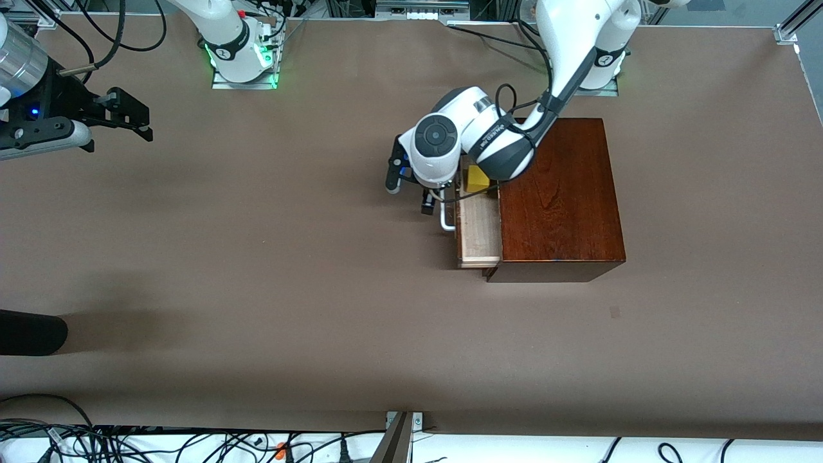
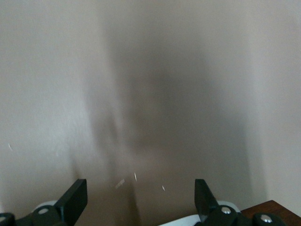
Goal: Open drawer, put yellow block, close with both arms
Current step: 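Push the drawer front into the box with the left gripper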
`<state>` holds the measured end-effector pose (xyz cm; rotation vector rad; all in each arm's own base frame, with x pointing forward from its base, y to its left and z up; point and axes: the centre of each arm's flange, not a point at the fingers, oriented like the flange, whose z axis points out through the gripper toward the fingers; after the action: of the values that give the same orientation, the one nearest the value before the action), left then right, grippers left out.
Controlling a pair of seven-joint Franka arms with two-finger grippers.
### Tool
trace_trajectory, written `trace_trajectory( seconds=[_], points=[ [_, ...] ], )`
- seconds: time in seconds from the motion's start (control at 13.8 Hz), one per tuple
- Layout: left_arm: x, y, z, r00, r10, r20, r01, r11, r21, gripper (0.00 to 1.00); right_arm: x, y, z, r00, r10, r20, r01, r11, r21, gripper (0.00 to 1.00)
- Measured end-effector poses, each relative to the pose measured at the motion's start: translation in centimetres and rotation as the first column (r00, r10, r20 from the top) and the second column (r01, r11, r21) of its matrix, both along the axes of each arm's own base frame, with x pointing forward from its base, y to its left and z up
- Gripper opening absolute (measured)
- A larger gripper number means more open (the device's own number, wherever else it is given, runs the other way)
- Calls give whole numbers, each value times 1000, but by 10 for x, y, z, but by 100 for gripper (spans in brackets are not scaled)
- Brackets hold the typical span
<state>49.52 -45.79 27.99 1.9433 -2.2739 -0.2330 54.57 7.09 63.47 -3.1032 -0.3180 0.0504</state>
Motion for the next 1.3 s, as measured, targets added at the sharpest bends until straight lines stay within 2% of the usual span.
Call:
trace_trajectory(
  seconds=[0.22,0.43,0.8,1.01,1.3],
  points=[
    [25,33,13,999,43,6,-43,999,18,100,1,0,0,1000,0,5,0,1000,1,100],
    [37,51,18,998,70,1,-70,997,25,100,2,1,-1,1000,1,5,-1,1000,0,100],
    [46,68,19,998,66,-16,-65,997,35,100,3,2,-4,1000,3,2,-3,1000,0,100],
    [48,70,25,998,65,-6,-65,997,31,100,3,2,-3,1000,3,3,-3,1000,0,100],
    [47,78,71,993,113,18,-114,992,48,100,3,2,-3,1000,3,3,-3,1000,0,100]
  ],
)
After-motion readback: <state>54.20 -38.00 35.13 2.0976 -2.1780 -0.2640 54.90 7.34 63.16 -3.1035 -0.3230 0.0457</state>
